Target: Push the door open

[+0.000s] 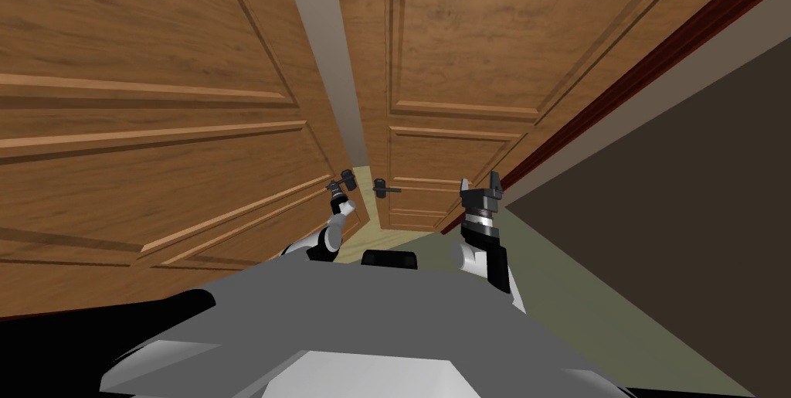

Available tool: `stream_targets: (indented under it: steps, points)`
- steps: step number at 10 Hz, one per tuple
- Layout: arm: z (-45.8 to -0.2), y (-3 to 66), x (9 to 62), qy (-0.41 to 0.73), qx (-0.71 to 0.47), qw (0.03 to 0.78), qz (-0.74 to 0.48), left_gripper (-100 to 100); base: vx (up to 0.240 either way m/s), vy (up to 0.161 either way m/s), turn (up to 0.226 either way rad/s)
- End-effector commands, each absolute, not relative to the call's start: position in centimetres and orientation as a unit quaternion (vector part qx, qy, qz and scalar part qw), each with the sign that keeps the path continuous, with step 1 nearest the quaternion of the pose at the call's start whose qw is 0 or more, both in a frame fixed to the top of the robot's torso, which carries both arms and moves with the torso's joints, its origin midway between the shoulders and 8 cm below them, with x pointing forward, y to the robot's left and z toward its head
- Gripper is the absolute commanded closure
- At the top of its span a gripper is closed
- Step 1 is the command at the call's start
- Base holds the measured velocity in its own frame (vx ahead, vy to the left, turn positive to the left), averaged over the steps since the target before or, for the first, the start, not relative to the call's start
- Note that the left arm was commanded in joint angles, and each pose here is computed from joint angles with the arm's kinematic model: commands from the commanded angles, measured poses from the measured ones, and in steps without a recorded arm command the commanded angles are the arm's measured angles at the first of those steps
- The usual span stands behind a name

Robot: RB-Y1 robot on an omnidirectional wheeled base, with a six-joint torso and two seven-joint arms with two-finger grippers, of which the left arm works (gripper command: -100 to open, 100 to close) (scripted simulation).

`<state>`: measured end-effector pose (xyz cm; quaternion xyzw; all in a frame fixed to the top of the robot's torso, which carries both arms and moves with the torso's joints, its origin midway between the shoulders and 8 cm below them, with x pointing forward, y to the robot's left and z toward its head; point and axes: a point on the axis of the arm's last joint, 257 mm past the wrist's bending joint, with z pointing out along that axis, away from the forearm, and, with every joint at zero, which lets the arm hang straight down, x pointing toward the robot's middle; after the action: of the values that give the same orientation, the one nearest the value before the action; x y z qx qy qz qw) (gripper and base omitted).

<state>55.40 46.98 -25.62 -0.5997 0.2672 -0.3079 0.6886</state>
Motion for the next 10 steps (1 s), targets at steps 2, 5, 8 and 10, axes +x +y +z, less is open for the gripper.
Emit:
stream_targets:
  steps: [2, 5, 8, 10]
  points:
    - [-23.9, 49.6, 54.1, 0.239, -0.591, 0.713, -0.291, 100, 0.026, 0.038, -0.063]
    - [-23.8, 50.2, 53.6, 0.228, -0.594, 0.718, -0.282, 100, 0.013, 0.049, -0.046]
    - [-23.9, 50.2, 53.5, 0.229, -0.594, 0.717, -0.282, 100, -0.003, 0.002, 0.000]
    - [-23.8, 50.2, 53.6, 0.228, -0.594, 0.718, -0.282, 100, 0.000, 0.000, 0.000]
